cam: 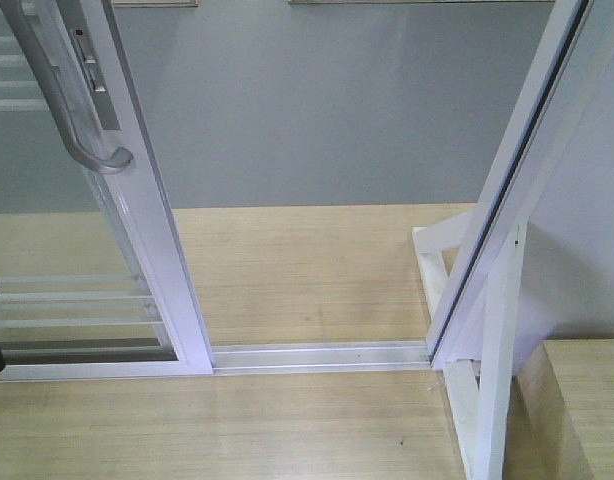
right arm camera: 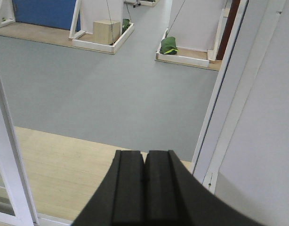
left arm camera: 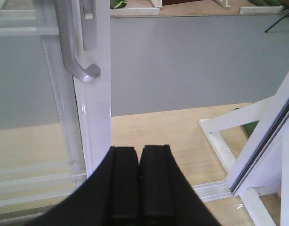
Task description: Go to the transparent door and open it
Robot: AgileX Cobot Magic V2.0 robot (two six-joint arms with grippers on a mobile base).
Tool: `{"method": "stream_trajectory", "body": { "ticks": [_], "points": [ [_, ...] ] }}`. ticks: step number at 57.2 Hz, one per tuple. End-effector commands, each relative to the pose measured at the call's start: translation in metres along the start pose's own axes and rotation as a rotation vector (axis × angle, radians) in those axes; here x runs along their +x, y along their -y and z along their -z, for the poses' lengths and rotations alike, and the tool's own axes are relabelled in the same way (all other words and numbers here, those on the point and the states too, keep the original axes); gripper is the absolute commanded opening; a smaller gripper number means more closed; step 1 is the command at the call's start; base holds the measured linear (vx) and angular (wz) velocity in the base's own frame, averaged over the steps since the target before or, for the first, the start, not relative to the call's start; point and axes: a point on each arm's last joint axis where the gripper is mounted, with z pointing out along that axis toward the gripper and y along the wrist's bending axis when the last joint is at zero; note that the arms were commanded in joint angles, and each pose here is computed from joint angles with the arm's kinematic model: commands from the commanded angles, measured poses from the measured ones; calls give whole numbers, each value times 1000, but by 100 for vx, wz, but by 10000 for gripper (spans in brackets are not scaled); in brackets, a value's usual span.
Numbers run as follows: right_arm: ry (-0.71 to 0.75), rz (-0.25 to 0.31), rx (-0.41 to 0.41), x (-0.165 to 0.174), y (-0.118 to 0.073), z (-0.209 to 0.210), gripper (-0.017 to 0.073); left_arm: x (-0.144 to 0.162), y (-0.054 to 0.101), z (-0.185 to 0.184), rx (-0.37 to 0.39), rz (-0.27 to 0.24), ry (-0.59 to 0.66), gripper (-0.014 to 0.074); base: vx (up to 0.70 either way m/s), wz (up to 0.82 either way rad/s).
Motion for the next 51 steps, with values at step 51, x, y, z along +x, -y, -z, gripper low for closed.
{"method": "stream_trajectory", "body": {
  "ticks": [51],
  "points": [
    [72,-2,20,-13,2,3,-3,75,-9,21,-16,6,440,-3,0,0]
  ]
}}
